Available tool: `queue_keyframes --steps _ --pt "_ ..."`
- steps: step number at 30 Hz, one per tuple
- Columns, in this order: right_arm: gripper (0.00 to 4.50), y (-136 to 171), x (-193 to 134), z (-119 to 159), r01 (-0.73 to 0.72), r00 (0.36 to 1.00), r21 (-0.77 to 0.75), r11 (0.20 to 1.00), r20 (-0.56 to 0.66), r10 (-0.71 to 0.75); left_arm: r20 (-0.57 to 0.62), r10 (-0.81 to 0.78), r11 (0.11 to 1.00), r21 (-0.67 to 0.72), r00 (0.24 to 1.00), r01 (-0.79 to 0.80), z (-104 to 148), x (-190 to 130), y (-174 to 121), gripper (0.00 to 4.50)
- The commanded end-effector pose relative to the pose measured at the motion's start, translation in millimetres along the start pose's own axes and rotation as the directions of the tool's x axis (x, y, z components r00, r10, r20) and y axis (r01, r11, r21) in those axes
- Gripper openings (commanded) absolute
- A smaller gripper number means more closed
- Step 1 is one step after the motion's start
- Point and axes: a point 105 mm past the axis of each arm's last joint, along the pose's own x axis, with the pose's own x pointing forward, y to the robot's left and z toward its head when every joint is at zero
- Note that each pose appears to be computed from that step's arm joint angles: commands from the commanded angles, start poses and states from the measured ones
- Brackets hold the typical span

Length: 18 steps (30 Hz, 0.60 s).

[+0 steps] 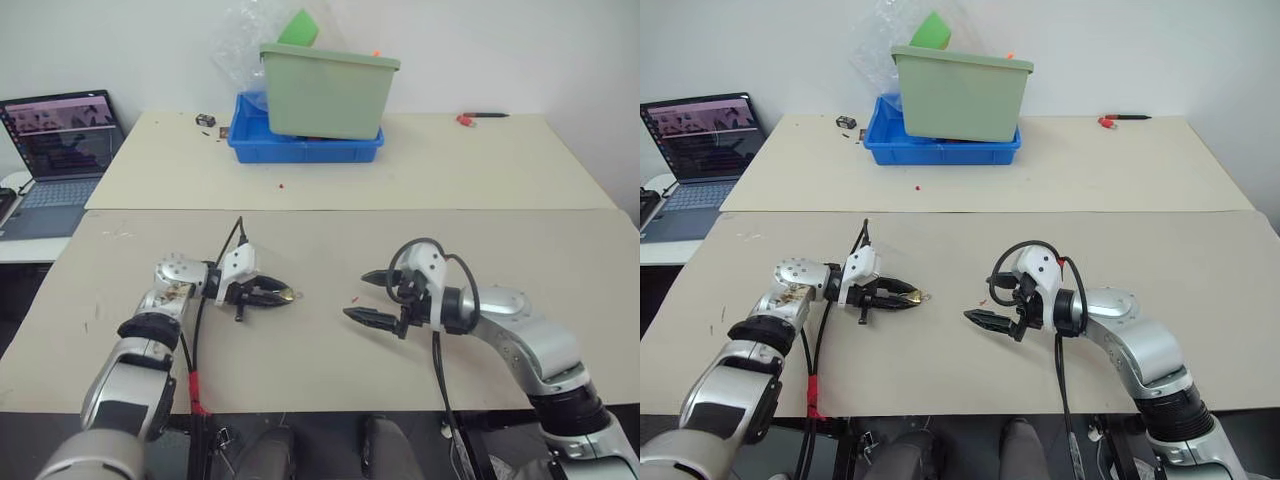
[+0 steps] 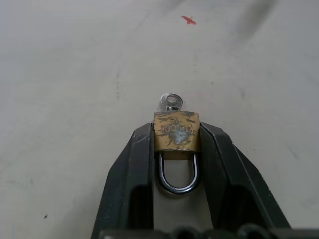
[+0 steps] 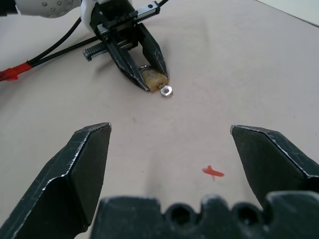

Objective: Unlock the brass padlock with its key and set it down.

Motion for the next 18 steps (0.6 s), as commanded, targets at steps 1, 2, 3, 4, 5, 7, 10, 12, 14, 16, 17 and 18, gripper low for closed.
queue_keyframes --steps 1,2,3,4,5,7,10,12,14,16,17,18 --pt "4.5 -9.2 -2.8 15.2 0.045 0.999 -0.03 0.999 0.028 -0.044 0.133 0.229 0.949 0.191 0.964 -0.252 48.5 4.1 10.4 0.81" --pt "4.5 -10.7 -4.4 17.8 0.051 0.998 -0.021 0.998 0.035 -0.05 0.145 0.286 0.902 0.292 0.947 -0.317 57.2 2.1 10.4 0.81" --pt "4.5 -13.4 -6.4 21.7 0.061 0.997 -0.005 0.998 0.047 -0.061 0.184 0.324 0.841 0.392 0.928 -0.372 68.7 -0.4 6.6 0.81" --pt "4.5 -16.8 -8.6 25.5 0.073 0.996 0.014 0.997 0.055 -0.073 0.225 0.346 0.78 0.471 0.911 -0.413 79.6 -2.7 1.0 0.81" --pt "4.5 -20.1 -10.6 27.6 0.085 0.995 0.028 0.996 0.056 -0.086 0.245 0.366 0.721 0.535 0.898 -0.44 85.8 -4.4 -3.2 0.81" --pt "4.5 -28.3 -15.1 28.7 0.112 0.993 0.085 0.99 0.039 -0.115 0.261 0.39 0.607 0.649 0.883 -0.46 90.9 -6.1 -12.6 0.81" --pt "4.5 -37.5 -20.4 25.0 0.139 0.99 0.189 0.972 -0.012 -0.14 0.233 0.392 0.496 0.761 0.89 -0.418 86.4 -4.0 -25.7 0.81" --pt "4.5 -37.6 -21.6 24.5 0.134 0.991 0.209 0.969 -0.033 -0.13 0.216 0.388 0.467 0.792 0.896 -0.393 84.5 -2.1 -30.8 0.81" --pt "4.5 -34.7 -21.2 24.9 0.115 0.993 0.215 0.97 -0.046 -0.108 0.2 0.39 0.456 0.806 0.899 -0.378 82.7 -0.8 -32.0 0.81" --pt "4.5 -32.6 -20.0 23.8 0.106 0.993 0.221 0.969 -0.065 -0.094 0.199 0.395 0.449 0.809 0.897 -0.378 81.8 -1.3 -31.3 0.81" --pt "4.5 -29.0 -17.5 24.6 0.084 0.995 0.221 0.972 -0.066 -0.071 0.204 0.384 0.443 0.814 0.9 -0.374 83.3 -0.8 -32.2 0.81" --pt "4.5 -26.6 -13.8 25.4 0.068 0.996 0.215 0.974 -0.068 -0.055 0.213 0.371 0.439 0.818 0.904 -0.372 85.9 0.2 -33.3 0.81"
